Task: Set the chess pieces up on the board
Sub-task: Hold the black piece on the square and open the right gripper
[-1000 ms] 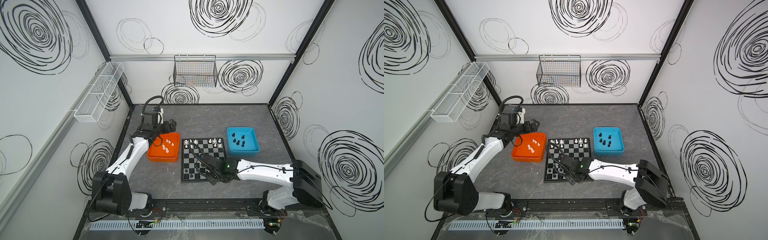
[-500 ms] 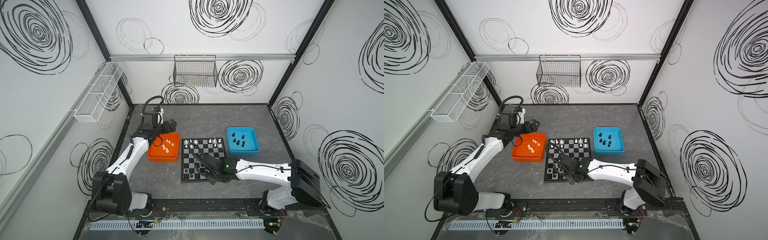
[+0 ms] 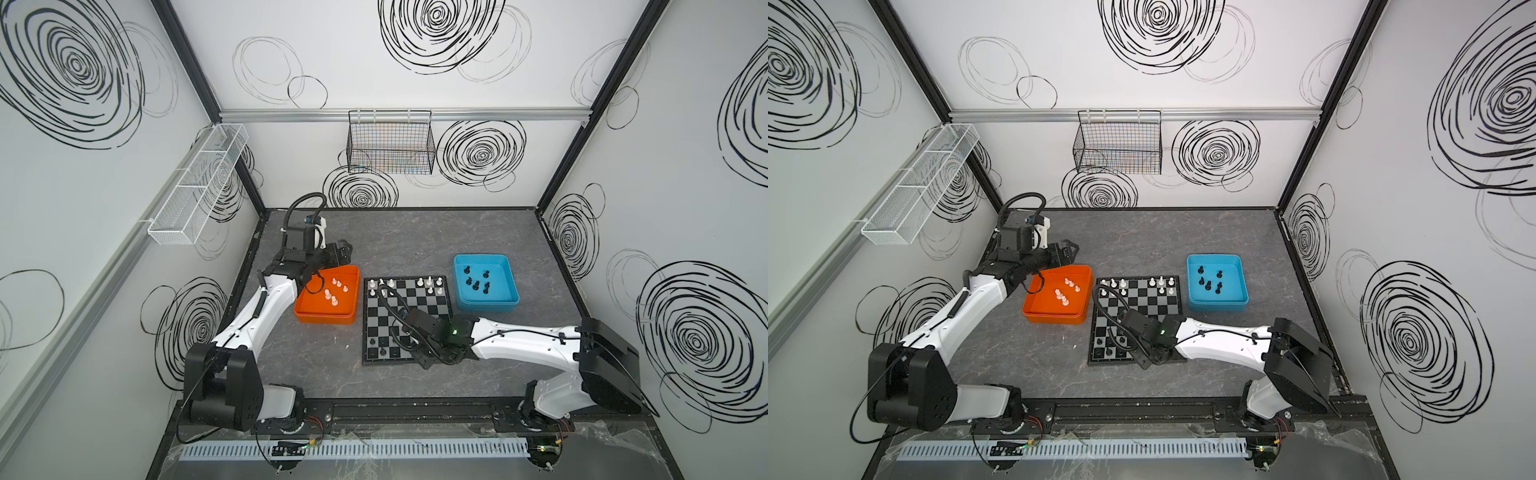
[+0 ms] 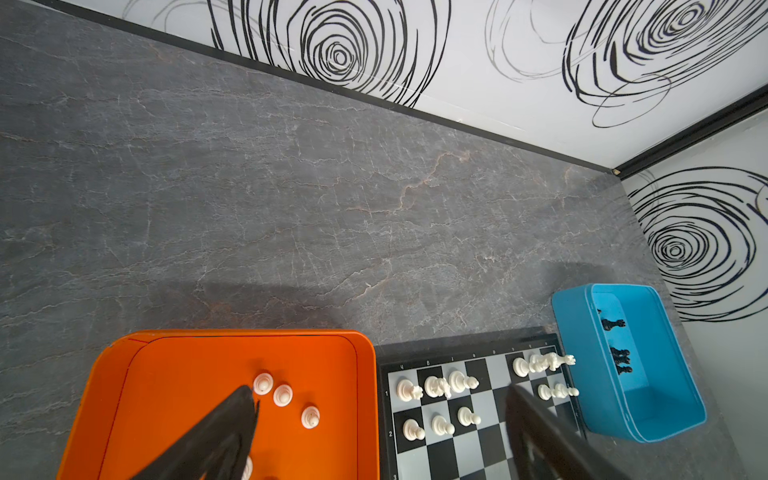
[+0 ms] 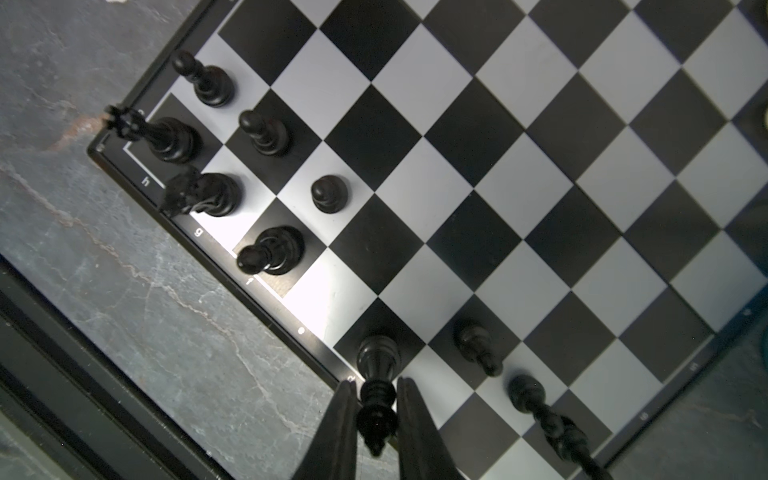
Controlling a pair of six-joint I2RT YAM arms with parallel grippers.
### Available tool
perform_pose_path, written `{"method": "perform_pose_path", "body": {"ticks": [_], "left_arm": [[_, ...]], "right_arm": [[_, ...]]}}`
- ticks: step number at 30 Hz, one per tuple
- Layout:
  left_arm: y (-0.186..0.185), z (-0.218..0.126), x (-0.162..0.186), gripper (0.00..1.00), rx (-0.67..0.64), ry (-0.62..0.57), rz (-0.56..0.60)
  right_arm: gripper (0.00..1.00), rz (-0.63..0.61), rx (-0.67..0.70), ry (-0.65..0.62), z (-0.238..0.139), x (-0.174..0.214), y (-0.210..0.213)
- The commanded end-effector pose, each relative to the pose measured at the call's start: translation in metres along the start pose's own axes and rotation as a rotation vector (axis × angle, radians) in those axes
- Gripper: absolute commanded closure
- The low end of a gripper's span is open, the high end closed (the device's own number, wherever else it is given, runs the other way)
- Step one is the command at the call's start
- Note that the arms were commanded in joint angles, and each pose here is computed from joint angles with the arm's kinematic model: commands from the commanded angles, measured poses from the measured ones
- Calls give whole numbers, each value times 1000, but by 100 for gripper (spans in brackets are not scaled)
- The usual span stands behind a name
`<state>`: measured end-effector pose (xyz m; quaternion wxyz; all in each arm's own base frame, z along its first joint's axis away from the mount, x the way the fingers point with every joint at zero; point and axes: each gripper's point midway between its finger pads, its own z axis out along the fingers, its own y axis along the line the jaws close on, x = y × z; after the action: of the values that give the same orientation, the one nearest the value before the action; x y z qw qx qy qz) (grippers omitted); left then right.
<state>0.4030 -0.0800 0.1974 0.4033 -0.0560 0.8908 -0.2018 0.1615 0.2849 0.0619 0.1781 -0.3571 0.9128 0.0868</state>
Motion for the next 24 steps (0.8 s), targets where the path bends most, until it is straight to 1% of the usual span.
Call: {"method": "perform_pose_path", "body": {"ticks": [1,24], "left_arm": [[-1,-6,-11,4,17,-49,-2],[2,-5,-8,4,13,-44,-12]], "right_arm": [[79,25,1,4,5,2,-2],[78,45,-4,-12,6,0,-4]]}}
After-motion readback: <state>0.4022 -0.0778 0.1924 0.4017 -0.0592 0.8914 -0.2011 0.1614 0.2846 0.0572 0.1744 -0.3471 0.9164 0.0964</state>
